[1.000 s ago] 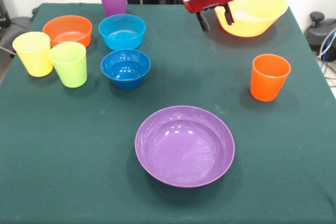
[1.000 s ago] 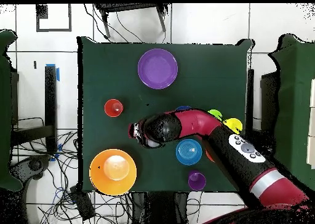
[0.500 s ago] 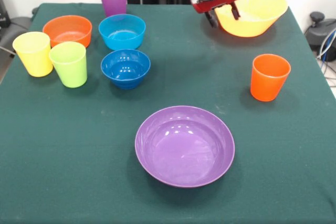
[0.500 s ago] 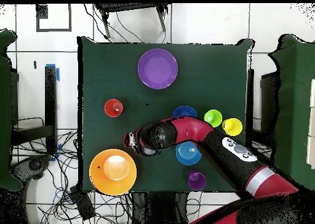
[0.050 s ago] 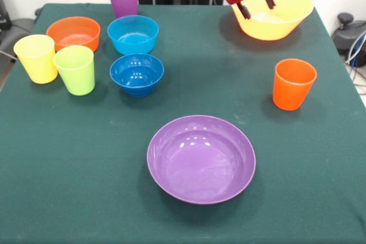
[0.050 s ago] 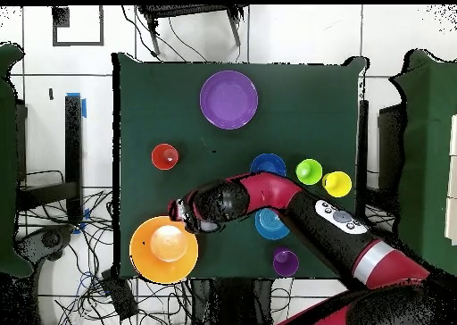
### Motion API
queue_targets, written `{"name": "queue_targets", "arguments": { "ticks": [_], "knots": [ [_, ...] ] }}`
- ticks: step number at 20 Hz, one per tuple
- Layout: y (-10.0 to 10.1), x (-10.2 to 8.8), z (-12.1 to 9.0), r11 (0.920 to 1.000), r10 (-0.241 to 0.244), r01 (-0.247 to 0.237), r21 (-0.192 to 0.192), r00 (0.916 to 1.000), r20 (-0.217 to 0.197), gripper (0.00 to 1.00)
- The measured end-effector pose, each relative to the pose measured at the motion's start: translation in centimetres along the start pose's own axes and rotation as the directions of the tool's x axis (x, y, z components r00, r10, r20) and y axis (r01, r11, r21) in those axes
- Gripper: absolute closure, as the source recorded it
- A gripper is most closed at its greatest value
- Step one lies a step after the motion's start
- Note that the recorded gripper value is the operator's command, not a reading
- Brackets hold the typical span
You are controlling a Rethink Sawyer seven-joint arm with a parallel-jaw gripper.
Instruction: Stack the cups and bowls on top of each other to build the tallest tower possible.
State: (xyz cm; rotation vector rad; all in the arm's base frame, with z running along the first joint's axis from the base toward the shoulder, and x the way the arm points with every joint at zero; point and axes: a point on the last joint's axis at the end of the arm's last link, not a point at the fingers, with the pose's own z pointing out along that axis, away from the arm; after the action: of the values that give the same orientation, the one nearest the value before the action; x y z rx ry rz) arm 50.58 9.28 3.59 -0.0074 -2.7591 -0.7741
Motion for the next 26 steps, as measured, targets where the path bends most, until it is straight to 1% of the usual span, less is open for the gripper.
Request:
{"name": "queue_targets", "arguments": {
  "ticks": [3,6,9,12,15,17,18,22,26],
  "knots": [
    [0.3,0.1,0.2,0.9999,-0.006,0.006,-0.008,1.0,-0.004,0.0],
    [0.4,0.4,1.1,0.9998,-0.013,0.013,-0.016,0.9999,-0.008,0.0],
    [0.5,0.7,2.5,0.9992,-0.035,0.035,-0.019,0.9994,0.008,0.0],
    [0.4,0.9,3.8,0.9979,-0.06,0.061,-0.019,0.9974,0.039,0.0],
    [0.1,1.0,4.9,0.9964,-0.083,0.084,-0.01,0.9938,0.074,0.0],
    [0.0,1.1,5.2,0.9958,-0.091,0.092,-0.005,0.992,0.088,0.0],
    [-0.3,1.1,5.5,0.9953,-0.096,0.097,0.0,0.99,0.103,0.0],
    [-0.8,1.2,5.6,0.9953,-0.096,0.096,0.005,0.9885,0.116,0.0],
    [-0.8,1.1,5.6,0.9953,-0.096,0.096,0.005,0.988,0.121,0.0]
  ]
}}
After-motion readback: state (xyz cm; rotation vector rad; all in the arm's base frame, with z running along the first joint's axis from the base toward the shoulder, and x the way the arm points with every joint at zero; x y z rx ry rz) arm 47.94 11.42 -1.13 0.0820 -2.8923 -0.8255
